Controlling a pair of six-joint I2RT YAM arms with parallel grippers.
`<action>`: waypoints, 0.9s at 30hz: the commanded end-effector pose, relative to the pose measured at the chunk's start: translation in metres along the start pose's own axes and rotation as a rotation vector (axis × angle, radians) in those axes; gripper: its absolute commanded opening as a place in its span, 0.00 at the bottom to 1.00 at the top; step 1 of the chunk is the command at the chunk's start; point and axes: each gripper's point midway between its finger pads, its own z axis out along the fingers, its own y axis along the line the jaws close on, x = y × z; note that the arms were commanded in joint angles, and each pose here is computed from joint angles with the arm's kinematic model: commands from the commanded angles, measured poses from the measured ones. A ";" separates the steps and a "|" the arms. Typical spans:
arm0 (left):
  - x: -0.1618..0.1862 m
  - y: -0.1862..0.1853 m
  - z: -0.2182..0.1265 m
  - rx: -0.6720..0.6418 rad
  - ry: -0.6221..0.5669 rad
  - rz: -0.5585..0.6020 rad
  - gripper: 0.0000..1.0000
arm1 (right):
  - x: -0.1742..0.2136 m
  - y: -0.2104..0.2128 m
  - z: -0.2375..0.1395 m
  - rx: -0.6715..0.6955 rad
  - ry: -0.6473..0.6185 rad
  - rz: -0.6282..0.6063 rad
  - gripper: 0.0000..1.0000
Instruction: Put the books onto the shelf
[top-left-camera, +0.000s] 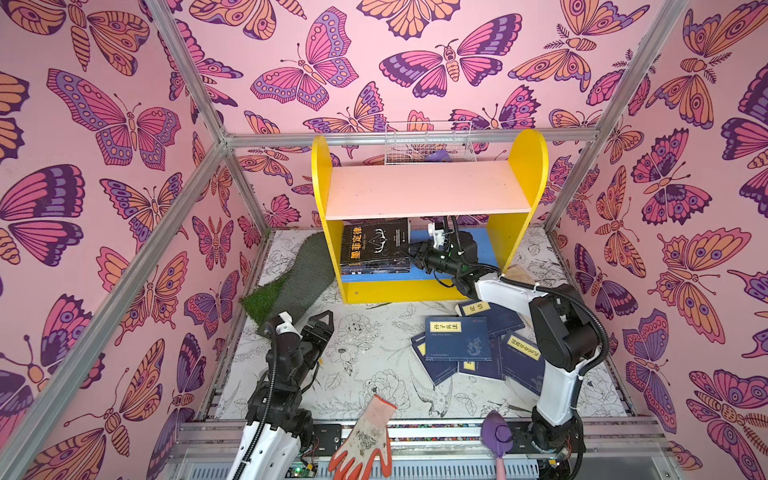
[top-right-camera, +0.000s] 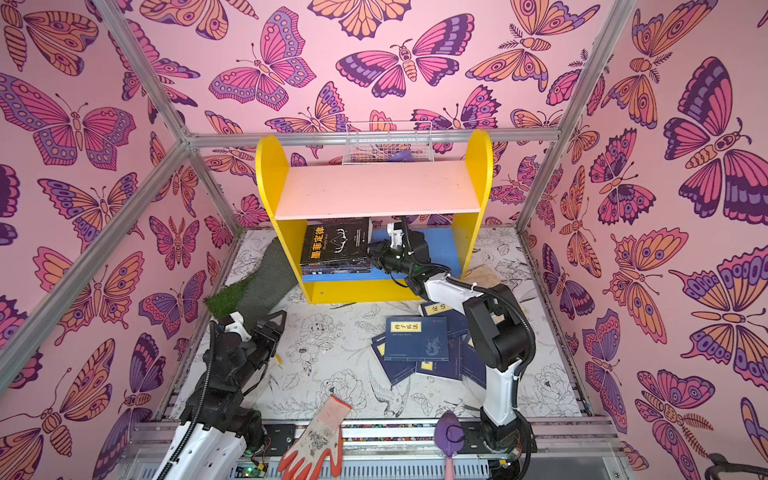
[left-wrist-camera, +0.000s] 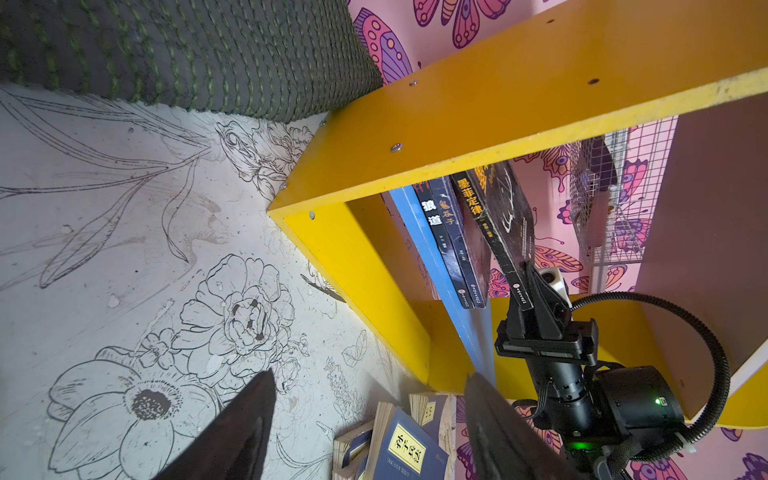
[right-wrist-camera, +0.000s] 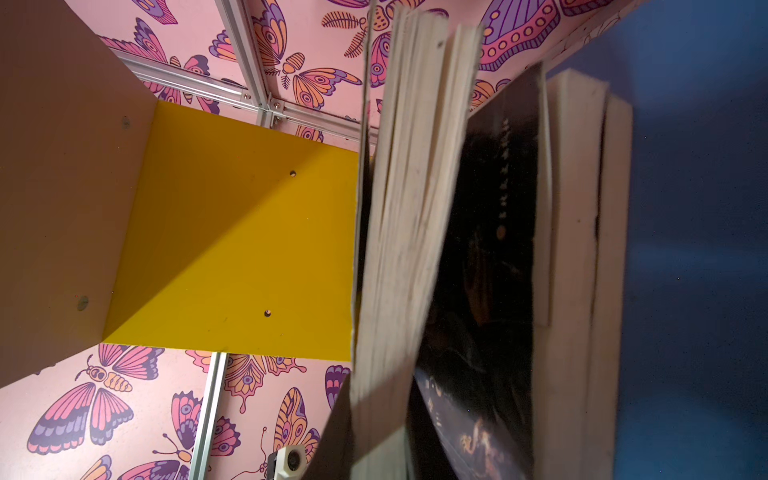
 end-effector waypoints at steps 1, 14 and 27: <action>0.003 0.001 0.001 0.003 0.015 -0.002 0.74 | 0.008 0.035 -0.007 -0.096 0.032 -0.038 0.00; 0.004 0.001 0.003 0.004 0.019 -0.009 0.74 | 0.002 0.031 -0.018 -0.089 0.014 -0.037 0.00; 0.005 0.003 0.005 0.001 0.020 -0.014 0.74 | 0.000 0.029 0.000 -0.102 0.004 -0.017 0.00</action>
